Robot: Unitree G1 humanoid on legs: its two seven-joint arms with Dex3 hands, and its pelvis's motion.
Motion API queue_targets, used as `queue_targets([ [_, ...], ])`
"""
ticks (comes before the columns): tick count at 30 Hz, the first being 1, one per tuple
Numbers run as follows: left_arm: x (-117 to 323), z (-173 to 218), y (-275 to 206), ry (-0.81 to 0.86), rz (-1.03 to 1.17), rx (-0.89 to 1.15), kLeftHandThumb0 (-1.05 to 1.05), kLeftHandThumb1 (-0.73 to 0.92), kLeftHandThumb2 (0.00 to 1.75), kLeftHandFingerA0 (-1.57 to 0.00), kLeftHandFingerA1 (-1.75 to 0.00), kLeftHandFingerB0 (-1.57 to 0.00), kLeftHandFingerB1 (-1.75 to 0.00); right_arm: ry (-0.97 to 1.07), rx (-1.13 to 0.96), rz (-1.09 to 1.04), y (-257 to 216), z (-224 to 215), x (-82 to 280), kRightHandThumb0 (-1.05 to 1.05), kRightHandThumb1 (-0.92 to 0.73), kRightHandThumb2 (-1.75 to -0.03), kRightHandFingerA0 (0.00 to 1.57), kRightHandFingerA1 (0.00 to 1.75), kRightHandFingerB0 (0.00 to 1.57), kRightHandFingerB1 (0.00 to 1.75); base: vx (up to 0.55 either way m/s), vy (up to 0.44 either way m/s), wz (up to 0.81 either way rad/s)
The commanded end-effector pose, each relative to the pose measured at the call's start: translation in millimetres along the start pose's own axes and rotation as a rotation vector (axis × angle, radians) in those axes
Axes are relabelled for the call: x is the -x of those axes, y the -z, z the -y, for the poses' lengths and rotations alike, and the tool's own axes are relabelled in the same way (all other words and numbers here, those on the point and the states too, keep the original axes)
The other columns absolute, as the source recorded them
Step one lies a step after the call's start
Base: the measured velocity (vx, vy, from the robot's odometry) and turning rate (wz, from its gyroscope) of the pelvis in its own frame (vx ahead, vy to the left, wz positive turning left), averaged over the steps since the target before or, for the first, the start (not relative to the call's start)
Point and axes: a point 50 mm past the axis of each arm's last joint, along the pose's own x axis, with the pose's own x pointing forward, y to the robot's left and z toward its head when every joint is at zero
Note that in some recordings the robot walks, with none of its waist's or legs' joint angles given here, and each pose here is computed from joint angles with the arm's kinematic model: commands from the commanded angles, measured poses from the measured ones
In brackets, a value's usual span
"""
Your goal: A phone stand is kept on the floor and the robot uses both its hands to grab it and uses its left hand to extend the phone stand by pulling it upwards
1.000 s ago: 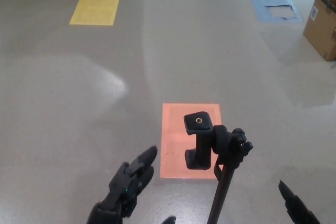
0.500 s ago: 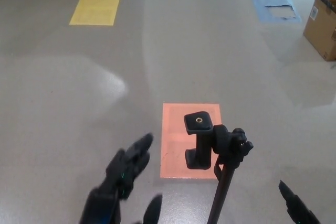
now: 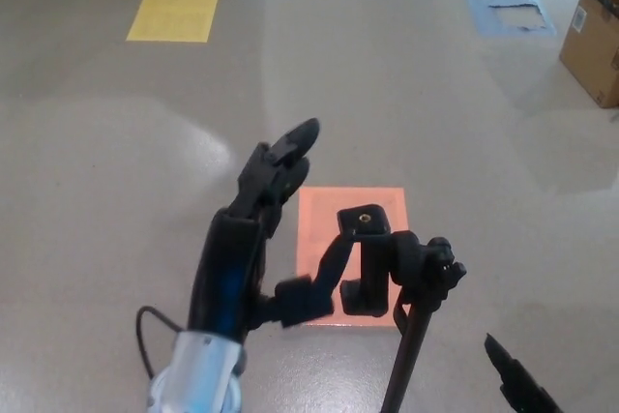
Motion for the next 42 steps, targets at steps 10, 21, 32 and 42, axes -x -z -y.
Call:
queue_targets([
  [10, 2.0, 9.6, 25.9, 0.051, -0.231, 0.099, -0.86, 0.64, 1.02, -0.07, -0.31, -0.09, -0.24, -0.013, 0.045, -0.014, -4.4, -9.3, -7.0, -0.93, -0.61, -1.05, 0.0, 0.37, 0.0, 0.07, 0.0, 0.0, 0.0],
  [21, 27.3, 19.8, 25.8, 0.128, -0.365, 0.346, -0.91, 0.68, 1.08, -0.01, -0.12, -0.02, -0.14, -0.037, 0.119, -0.018, -4.2, -19.1, -14.1, -0.95, -0.61, -1.06, 0.0, 0.37, 0.0, 0.05, 0.0, 0.0, 0.0],
  [32, 52.1, 31.8, 4.3, 0.259, -0.385, 0.468, -0.92, 0.73, 1.09, 0.0, -0.09, 0.0, -0.1, -0.031, 0.14, -0.046, 2.7, -26.4, -21.0, -0.88, -0.56, -1.02, 0.03, 0.53, 0.05, 0.1, 0.0, 0.0, 0.0],
  [42, 69.0, 51.3, -24.0, 0.344, -0.371, 0.629, -0.91, 0.72, 1.08, 0.0, -0.11, 0.0, -0.09, -0.039, 0.101, -0.129, 16.7, -31.3, -26.8, -0.9, -0.58, -1.01, 0.04, 0.54, 0.08, 0.08, 0.0, 0.0, 0.0],
])
